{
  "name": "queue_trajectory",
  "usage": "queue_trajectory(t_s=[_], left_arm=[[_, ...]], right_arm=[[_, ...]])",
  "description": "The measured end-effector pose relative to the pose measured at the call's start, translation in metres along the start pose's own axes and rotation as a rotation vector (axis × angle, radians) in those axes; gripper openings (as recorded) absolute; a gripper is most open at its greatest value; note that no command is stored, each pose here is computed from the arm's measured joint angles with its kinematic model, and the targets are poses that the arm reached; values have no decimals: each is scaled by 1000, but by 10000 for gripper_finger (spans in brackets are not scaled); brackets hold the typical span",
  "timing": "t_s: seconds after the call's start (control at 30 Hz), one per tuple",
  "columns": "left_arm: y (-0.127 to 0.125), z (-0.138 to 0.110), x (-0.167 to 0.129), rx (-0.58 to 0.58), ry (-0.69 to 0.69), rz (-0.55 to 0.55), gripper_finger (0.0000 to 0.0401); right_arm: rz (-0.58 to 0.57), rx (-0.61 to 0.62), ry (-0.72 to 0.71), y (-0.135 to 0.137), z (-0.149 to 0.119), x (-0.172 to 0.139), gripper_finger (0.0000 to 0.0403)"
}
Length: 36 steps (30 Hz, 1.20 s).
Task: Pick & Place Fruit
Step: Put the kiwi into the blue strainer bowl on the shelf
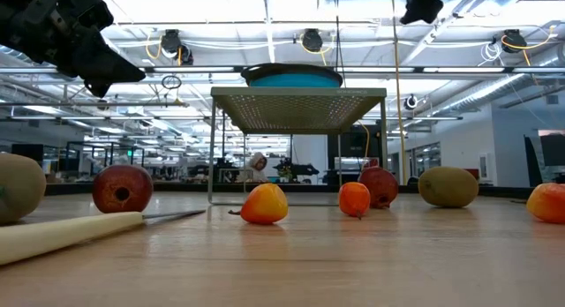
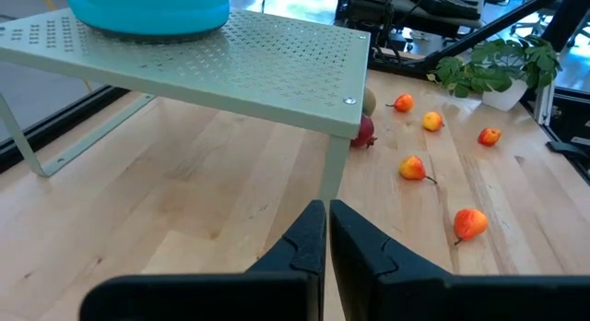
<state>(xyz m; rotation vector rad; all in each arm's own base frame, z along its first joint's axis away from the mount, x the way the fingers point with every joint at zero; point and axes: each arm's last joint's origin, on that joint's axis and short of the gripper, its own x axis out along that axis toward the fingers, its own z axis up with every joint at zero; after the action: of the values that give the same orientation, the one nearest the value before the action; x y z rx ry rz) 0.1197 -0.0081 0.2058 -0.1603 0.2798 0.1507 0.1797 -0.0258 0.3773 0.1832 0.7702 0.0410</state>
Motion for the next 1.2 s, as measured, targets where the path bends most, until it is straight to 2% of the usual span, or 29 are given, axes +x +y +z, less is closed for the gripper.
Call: queue_trajectory(t_s=[0.17,0.27,0.6,0.77,1.0,1.2], left_arm=[[0,0,0,-2,0,0,17],[0,0,0,-1,0,0,17],[0,0,0,-2,0,0,17],[0,0,0,-4,0,0,17],[0,0,0,-5,0,0,17],[0,0,0,-8,0,0,17]], right_arm=[[12,-1,81,4,-8,0,263],[-27,-15,104,5,-10,1,241],[-43,-56,106,6,-10,1,157],[-43,-43,107,6,-10,1,130],[-48,-8,149,5,-9,11,122],[-46,-26,260,1,-9,30,156]])
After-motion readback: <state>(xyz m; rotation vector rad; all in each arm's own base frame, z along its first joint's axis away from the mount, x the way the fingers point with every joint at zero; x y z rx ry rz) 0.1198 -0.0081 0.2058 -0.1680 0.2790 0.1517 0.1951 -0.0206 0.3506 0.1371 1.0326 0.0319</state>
